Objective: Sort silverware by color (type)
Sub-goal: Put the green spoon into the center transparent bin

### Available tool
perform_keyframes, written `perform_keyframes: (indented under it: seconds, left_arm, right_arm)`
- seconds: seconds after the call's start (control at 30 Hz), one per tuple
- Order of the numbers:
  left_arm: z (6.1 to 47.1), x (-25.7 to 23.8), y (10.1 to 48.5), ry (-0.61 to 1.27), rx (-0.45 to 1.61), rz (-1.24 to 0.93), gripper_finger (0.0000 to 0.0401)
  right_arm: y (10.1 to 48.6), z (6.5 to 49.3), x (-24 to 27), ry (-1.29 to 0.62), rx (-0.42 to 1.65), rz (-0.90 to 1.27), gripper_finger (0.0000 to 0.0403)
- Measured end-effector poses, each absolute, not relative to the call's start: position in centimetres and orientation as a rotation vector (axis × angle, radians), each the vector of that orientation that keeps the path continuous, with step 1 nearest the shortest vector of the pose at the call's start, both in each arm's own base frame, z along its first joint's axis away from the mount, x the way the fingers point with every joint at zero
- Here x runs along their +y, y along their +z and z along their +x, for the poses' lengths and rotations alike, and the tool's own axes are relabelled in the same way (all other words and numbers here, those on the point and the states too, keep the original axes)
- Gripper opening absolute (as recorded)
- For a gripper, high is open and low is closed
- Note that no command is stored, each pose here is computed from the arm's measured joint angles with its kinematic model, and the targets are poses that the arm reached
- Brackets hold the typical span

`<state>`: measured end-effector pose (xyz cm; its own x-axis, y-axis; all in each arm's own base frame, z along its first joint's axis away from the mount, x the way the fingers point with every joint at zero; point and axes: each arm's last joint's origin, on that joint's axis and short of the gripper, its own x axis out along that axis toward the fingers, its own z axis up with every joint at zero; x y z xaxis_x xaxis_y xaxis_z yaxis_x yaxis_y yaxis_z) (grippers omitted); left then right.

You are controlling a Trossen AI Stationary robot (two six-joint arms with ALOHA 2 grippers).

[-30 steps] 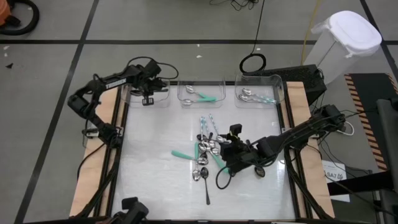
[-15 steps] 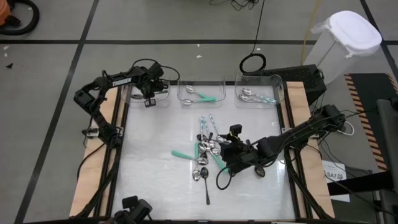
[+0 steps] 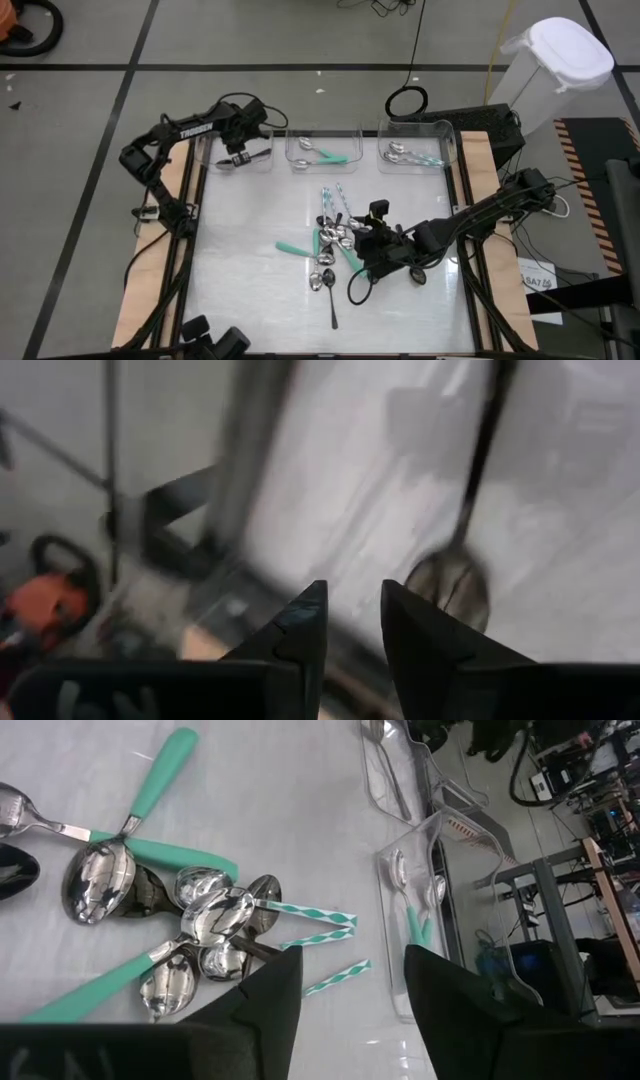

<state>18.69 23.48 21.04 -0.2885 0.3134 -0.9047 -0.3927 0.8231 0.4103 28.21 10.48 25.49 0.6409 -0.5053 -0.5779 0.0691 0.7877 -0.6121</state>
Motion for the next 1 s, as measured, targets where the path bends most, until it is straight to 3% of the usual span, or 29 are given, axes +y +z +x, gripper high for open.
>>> perform_keyframes:
  seconds: [0.17,0.43,0.63,1.0]
  left_arm:
    - [20.4,21.7,25.1,0.753,1.671,-0.013,0.0098]
    - [22.3,16.0,31.3,0.79,1.371,-0.036,0.0099]
    - [23.4,9.7,32.8,0.719,1.267,-0.115,0.0099]
    - [27.9,-4.1,31.8,0.381,1.075,0.097,0.0099]
  right_arm:
    - [25.5,28.2,10.5,-0.35,0.817,-0.587,0.0171]
    - [25.4,28.1,10.4,-0.348,0.832,-0.594,0.0171]
    - [25.0,27.4,10.1,-0.376,0.892,-0.569,0.0171]
    - [24.6,27.2,10.4,-0.305,0.944,-0.401,0.0171]
